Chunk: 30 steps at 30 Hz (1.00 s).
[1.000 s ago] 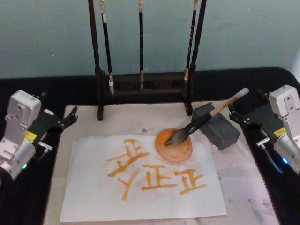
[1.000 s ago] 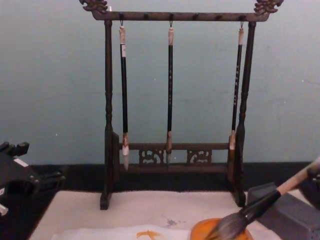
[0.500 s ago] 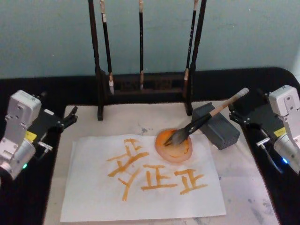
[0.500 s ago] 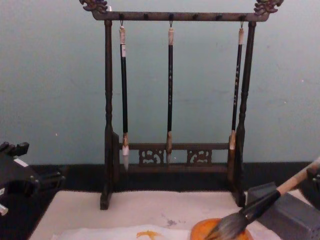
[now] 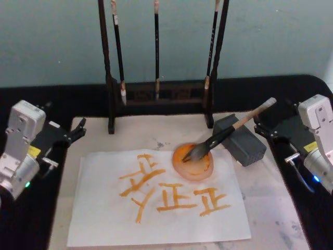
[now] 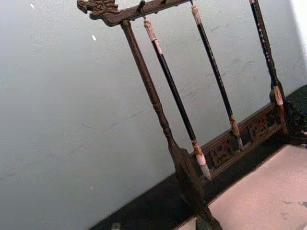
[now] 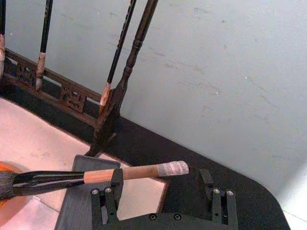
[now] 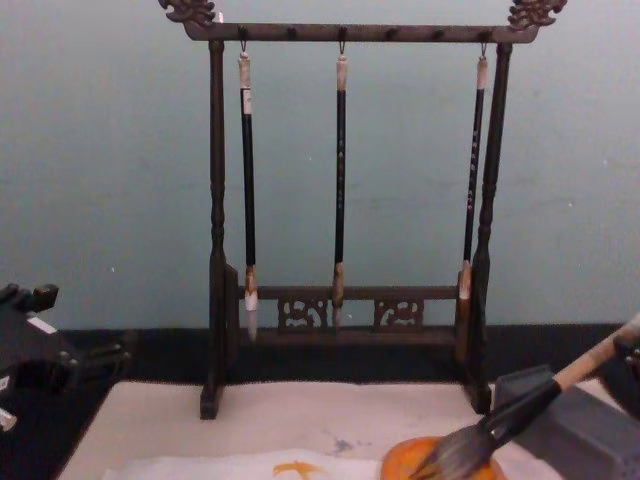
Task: Pick up the brush from the inkstone, write on the paper, then place the brush back to its original position.
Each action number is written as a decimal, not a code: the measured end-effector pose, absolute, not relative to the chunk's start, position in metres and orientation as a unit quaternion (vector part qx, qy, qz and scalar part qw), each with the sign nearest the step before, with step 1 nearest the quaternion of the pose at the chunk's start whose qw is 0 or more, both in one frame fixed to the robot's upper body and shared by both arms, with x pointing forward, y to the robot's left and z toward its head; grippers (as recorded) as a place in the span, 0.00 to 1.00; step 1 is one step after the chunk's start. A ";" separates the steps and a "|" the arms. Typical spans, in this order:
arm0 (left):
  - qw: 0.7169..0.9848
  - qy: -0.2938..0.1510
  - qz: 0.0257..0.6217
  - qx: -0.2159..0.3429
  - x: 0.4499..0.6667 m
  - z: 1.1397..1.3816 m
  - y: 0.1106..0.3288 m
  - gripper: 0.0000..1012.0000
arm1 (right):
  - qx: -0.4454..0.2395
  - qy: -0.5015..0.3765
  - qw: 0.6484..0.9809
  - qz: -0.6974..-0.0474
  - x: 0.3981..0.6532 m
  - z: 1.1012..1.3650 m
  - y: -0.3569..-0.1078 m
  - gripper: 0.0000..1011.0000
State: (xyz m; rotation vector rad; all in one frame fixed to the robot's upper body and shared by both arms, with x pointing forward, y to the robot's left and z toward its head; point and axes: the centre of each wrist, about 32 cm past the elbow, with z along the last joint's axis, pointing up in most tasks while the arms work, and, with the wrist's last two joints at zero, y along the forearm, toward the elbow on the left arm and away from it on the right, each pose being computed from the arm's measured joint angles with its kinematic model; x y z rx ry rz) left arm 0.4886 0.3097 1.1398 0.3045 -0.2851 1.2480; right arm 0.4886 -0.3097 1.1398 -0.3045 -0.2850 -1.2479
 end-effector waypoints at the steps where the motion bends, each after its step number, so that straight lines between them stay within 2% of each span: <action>1: 0.791 -0.132 0.580 0.141 0.489 1.140 0.310 1.00 | -0.142 -0.133 0.791 -0.580 0.489 1.140 -0.310 0.99; 30: 0.791 -0.132 0.580 0.141 0.489 1.140 0.310 1.00 | -0.142 -0.132 0.791 -0.580 0.489 1.140 -0.310 0.99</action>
